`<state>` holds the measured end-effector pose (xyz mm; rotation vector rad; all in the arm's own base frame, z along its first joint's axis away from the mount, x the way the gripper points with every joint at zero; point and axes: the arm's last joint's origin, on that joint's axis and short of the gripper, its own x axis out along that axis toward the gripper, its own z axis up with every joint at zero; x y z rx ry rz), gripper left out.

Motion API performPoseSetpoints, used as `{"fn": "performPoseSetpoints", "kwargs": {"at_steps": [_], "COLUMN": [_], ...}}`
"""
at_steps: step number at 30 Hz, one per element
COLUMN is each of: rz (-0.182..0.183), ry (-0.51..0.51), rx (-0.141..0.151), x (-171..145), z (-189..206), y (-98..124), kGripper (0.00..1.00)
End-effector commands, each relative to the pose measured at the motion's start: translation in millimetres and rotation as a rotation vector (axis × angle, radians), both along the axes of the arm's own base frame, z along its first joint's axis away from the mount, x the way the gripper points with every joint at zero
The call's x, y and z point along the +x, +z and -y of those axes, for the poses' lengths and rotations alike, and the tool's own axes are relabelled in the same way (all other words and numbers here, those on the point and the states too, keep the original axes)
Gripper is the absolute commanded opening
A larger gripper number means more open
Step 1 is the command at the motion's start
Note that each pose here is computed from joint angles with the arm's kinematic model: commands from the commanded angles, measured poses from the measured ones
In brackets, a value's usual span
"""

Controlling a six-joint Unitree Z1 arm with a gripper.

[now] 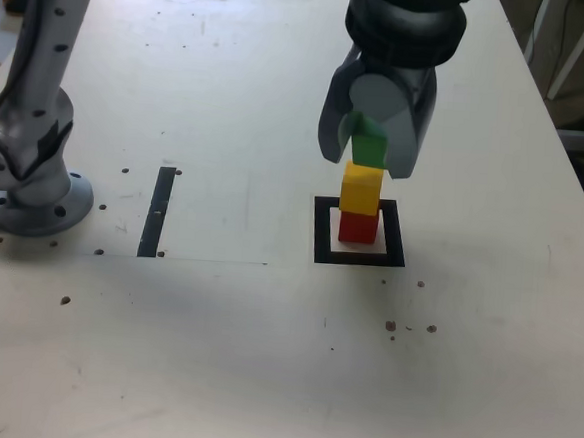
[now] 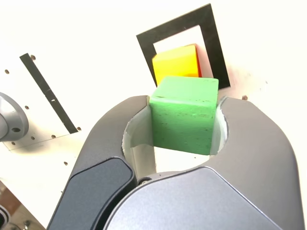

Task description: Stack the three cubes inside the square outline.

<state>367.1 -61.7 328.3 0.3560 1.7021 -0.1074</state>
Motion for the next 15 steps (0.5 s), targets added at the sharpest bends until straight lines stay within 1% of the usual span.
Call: {"fn": "performPoseSetpoints", "kwargs": {"at_steps": [1, 9, 15], "rz": [-0.005, -0.059, -0.071], "ry": [0.013, 0.060, 0.065], "rx": [-0.001, 0.004, -0.008], "x": [-3.8, -7.7, -4.9], "z": [-3.8, -20.2, -20.5], "y": [2.9, -9.7, -15.9], "kGripper": [0.28, 0.28, 0.28]}}
